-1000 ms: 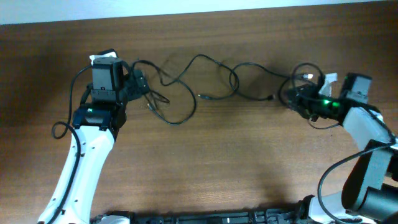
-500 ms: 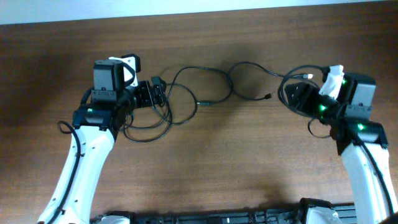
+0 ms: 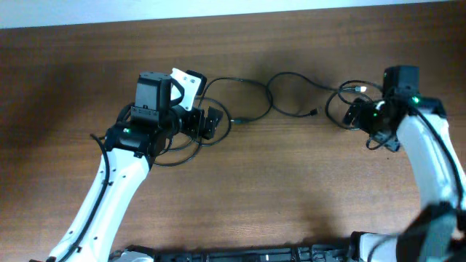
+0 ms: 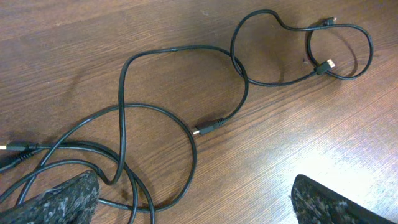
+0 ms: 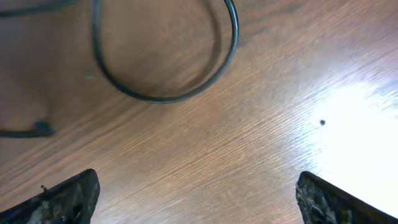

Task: Untangle cables

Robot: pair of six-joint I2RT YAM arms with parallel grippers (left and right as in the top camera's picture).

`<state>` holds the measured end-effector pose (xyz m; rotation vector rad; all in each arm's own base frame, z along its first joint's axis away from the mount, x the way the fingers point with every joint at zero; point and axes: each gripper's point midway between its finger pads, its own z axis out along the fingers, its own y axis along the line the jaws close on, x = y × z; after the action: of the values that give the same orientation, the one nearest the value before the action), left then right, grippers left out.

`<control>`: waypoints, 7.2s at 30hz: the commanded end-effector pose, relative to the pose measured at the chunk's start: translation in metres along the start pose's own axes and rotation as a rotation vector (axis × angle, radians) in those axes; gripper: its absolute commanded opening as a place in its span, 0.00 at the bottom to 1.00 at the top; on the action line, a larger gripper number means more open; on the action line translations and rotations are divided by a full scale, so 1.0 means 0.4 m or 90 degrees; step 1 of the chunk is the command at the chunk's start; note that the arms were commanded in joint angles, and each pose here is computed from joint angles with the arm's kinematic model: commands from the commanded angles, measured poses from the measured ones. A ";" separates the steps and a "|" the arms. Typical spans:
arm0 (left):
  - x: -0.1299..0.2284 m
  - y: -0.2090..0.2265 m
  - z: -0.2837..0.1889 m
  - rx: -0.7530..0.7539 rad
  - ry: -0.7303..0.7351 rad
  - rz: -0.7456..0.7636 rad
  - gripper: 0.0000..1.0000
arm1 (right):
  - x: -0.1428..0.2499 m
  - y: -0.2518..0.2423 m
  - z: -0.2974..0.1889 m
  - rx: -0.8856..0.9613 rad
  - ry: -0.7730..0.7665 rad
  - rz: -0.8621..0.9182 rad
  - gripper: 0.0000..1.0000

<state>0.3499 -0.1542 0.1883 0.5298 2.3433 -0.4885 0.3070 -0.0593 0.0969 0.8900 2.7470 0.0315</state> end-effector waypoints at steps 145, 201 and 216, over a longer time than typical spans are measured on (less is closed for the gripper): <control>-0.008 -0.008 -0.008 0.009 -0.006 0.016 0.99 | -0.176 0.023 0.070 0.109 0.154 0.021 0.04; 0.121 0.251 -0.090 -0.190 0.107 -0.025 0.99 | 0.187 0.839 -0.081 -0.311 0.115 -0.052 0.99; 0.144 0.300 -0.121 -0.187 0.107 -0.055 0.99 | 0.400 0.909 0.134 -0.205 0.139 -0.029 0.81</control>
<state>0.3432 -0.0147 0.1542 0.3191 2.5673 -0.1252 0.4052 0.3222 0.0632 0.7459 2.8165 0.5997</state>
